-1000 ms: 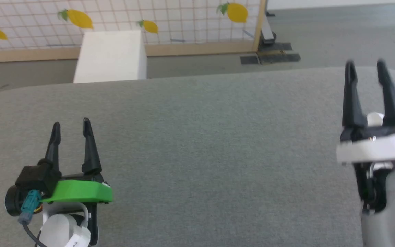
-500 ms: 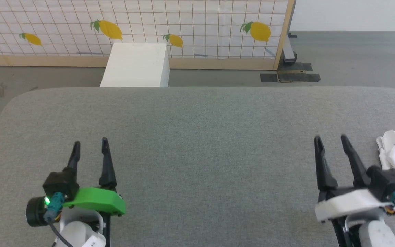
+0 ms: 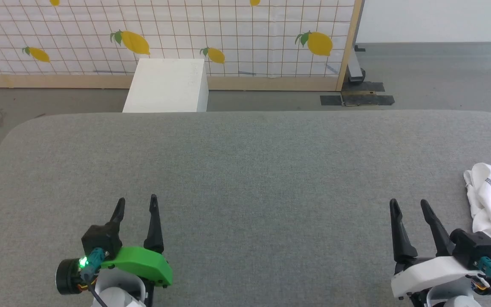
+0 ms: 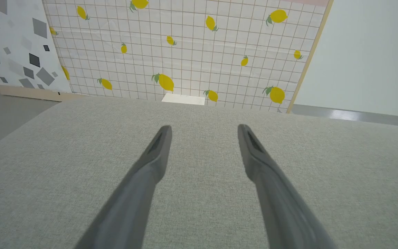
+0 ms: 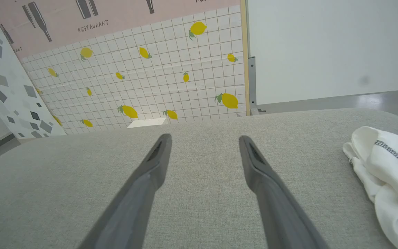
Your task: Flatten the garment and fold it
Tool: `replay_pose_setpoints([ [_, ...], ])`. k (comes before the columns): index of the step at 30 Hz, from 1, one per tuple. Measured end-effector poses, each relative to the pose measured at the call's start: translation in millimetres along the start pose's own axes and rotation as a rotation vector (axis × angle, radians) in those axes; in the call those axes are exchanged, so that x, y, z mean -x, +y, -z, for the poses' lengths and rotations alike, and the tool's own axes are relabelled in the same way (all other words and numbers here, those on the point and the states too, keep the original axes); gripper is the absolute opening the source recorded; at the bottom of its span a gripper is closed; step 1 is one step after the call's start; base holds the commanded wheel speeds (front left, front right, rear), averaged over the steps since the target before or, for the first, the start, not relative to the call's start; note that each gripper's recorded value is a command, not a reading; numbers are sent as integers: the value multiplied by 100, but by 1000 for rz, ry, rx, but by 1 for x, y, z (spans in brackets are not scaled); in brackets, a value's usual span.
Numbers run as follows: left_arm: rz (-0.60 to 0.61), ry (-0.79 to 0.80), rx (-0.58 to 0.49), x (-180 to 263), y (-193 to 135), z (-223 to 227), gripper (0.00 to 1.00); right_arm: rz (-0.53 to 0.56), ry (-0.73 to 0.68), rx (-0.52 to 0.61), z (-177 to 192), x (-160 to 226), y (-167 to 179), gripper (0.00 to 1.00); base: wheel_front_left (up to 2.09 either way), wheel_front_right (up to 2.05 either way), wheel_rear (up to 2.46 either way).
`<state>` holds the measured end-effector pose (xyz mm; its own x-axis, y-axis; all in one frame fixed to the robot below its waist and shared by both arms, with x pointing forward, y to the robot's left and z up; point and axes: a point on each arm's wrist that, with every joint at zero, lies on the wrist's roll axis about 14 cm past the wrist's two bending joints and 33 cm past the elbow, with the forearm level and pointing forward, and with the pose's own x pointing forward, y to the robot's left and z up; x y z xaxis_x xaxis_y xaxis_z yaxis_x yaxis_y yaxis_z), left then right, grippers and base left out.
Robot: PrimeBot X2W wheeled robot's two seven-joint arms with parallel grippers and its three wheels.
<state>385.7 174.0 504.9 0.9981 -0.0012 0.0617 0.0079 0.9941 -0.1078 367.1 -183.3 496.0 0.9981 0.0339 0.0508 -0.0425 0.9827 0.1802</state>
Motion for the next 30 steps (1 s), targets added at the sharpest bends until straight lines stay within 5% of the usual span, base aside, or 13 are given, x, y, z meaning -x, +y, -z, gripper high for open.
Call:
replay_pose_setpoints([
  [10,23,-11,-11,1,-6,-4,100,6,10,-13,4,2,-1,100,0,0,0],
  [11,24,-13,-11,1,-6,-4,0,6,10,-14,4,2,-1,0,0,0,0],
  [30,29,-11,-19,-1,-8,-8,0,-8,17,5,1,0,2,0,0,0,0],
])
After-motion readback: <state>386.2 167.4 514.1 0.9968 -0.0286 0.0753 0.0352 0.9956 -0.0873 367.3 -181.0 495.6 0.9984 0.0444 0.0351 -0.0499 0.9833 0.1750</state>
